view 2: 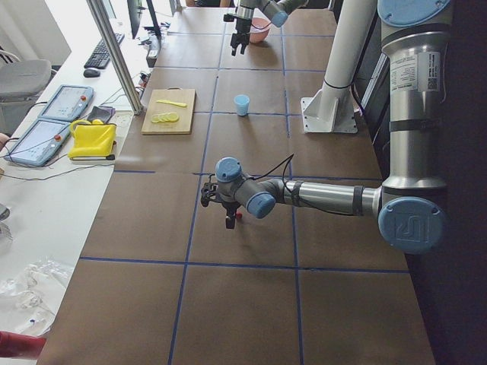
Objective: Put ice and strawberries in cup
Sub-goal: 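Withdraw the right gripper from the cup while the left gripper grasps the red strawberry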
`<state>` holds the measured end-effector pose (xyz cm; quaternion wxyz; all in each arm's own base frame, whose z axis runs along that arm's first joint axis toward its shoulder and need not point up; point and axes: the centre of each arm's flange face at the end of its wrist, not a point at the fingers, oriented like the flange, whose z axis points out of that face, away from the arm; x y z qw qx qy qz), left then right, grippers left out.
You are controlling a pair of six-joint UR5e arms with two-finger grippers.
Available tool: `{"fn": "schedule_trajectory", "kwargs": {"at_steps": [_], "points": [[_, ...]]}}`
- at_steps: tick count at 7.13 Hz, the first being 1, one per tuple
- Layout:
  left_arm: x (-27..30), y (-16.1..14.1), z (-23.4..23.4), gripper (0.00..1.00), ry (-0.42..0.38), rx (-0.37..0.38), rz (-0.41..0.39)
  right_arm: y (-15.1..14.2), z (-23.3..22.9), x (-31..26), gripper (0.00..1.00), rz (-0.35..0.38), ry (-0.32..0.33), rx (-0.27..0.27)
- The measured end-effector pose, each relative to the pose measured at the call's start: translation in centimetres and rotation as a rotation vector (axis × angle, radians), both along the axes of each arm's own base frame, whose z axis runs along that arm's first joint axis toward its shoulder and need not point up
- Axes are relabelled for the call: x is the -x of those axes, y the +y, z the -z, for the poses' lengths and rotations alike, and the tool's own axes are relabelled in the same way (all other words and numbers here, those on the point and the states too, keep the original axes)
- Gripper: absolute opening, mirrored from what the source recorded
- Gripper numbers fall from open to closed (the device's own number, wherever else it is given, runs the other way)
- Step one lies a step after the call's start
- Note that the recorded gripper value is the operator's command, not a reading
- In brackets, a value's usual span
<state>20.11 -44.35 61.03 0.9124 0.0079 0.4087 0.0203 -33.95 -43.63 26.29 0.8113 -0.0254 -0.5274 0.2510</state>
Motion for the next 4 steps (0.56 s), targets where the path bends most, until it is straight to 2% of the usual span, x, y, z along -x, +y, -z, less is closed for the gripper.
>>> {"fn": "schedule_trajectory", "kwargs": {"at_steps": [2, 3, 4], "points": [[-3.8, 0.9, 0.1, 0.98, -0.037, 0.029, 0.009, -0.1, -0.2, 0.0, 1.00, -0.004, 0.004, 0.000], [-4.5, 1.1, -0.1, 0.91, -0.056, 0.024, 0.012, -0.1, -0.2, 0.0, 1.00, -0.006, 0.006, 0.000], [-4.7, 1.3, -0.3, 0.88, -0.066, 0.020, 0.013, -0.1, -0.2, 0.0, 1.00, -0.007, 0.007, 0.000]]}}
